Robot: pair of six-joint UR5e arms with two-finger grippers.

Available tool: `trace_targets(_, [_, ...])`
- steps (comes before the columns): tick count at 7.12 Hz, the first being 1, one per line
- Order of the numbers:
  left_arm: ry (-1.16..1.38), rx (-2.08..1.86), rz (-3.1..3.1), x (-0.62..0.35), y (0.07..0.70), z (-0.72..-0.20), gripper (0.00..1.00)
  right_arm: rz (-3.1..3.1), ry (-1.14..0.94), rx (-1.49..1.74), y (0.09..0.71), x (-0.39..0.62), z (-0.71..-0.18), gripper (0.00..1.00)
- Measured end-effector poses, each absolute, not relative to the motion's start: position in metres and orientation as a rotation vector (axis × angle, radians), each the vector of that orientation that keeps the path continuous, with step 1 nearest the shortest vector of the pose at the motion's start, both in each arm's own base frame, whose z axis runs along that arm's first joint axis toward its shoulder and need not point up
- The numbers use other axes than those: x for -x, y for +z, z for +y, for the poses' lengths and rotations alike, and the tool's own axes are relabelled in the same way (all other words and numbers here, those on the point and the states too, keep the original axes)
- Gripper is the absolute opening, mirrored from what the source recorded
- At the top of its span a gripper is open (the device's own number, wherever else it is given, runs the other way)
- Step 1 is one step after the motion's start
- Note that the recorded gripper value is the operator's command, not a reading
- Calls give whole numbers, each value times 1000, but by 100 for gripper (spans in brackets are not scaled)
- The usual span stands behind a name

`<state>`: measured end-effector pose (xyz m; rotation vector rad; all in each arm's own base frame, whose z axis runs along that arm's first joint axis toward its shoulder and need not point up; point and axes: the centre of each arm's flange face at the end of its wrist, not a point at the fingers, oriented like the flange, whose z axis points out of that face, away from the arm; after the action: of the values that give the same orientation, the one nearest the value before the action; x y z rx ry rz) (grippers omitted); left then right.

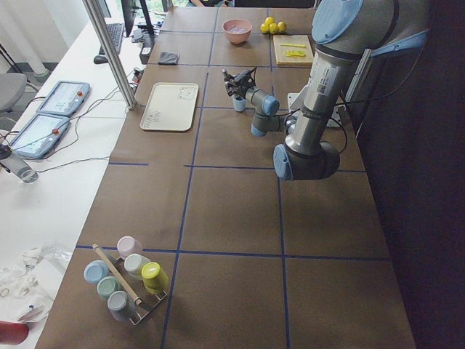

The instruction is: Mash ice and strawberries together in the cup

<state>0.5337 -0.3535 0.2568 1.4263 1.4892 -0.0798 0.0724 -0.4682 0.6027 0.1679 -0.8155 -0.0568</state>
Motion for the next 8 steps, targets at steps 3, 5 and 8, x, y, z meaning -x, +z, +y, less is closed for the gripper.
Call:
trace_targets(3, [-95,-1442,1506,-523,247,-355,0,-817,-57,-165,604,-72,-464,99])
trace_targets(5, [-114,-1468,1518,-505,235,-362,0,-817,-57,-165,605,-72,-463,99])
trace_targets(8, [-141,-1486,1512,-460,197,-367,0,-815,-58,-167,604,-72,-463,99])
